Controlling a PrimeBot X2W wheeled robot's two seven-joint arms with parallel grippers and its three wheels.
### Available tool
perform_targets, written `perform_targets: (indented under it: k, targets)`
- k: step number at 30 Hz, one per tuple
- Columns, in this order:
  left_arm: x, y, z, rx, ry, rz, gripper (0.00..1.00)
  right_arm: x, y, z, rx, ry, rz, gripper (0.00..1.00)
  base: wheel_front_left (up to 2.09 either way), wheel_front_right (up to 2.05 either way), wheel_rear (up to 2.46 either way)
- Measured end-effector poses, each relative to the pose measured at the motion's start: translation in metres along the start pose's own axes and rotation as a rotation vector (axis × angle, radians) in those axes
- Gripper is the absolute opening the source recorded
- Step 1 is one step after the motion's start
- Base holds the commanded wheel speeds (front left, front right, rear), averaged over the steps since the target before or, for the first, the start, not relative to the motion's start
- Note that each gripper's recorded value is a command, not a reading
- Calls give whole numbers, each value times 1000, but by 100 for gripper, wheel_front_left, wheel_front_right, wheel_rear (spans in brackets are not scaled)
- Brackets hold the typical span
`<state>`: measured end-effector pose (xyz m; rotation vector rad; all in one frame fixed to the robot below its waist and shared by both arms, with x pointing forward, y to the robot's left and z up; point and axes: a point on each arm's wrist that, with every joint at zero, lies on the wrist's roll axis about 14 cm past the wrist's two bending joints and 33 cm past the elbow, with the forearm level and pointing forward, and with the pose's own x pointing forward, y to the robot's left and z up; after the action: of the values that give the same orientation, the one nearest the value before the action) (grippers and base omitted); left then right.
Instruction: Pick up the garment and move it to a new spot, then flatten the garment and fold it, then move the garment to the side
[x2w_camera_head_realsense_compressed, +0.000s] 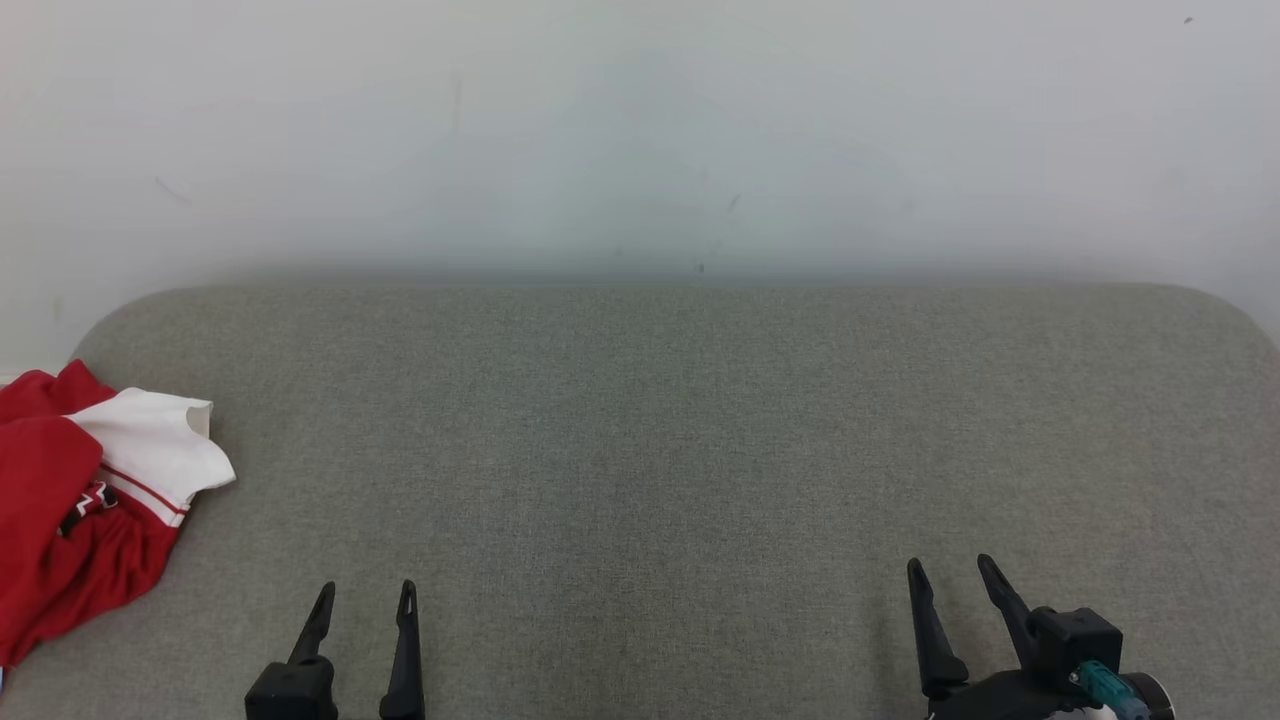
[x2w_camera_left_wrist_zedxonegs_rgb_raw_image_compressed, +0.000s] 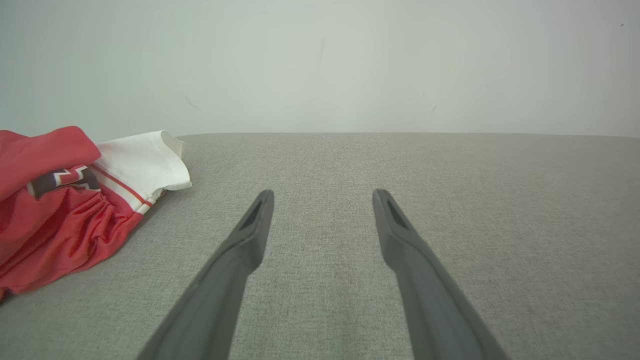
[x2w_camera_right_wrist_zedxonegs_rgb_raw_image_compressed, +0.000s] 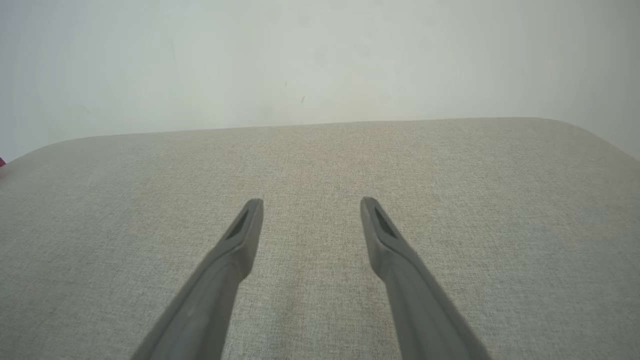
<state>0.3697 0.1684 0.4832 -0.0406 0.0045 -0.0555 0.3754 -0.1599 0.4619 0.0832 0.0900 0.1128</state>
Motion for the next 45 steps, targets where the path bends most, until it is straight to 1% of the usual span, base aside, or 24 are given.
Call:
perform_targets:
  k: [14, 18, 21, 23, 24, 28, 39, 43, 44, 45]
  targets:
    - [-1, 1, -1, -10, 1, 6, 100, -1, -1, 0, 1, -1, -2, 100, 0, 0, 0]
    - [-5, 8, 1, -16, -4, 28, 100, 0, 3, 0, -3, -1, 9, 100, 0, 0, 0]
    - [-9, 17, 3, -16, -12, 56, 100, 1, 13, -2, -2, 2, 38, 100, 0, 0, 0]
    - [-16, 30, 6, -16, -21, 95, 100, 7, 28, 2, 1, -7, 84, 100, 0, 0, 0]
    - [-16, 30, 6, -16, -21, 95, 100, 7, 28, 2, 1, -7, 84, 100, 0, 0, 0]
    - [-30, 51, 6, -14, -26, 162, 100, 13, 51, 4, 3, -14, 150, 100, 0, 0, 0]
    - [-94, 120, 7, -3, -38, 395, 100, 28, 123, 0, 16, 5, 353, 100, 0, 0, 0]
    - [-125, 147, 11, 0, -57, 514, 100, 31, 155, 0, 9, 10, 446, 100, 0, 0, 0]
    - [-145, 161, 11, -10, -64, 584, 100, 34, 177, 3, 1, 6, 506, 100, 0, 0, 0]
    - [-153, 168, 12, -12, -70, 615, 100, 36, 188, 5, -2, -2, 535, 100, 0, 0, 0]
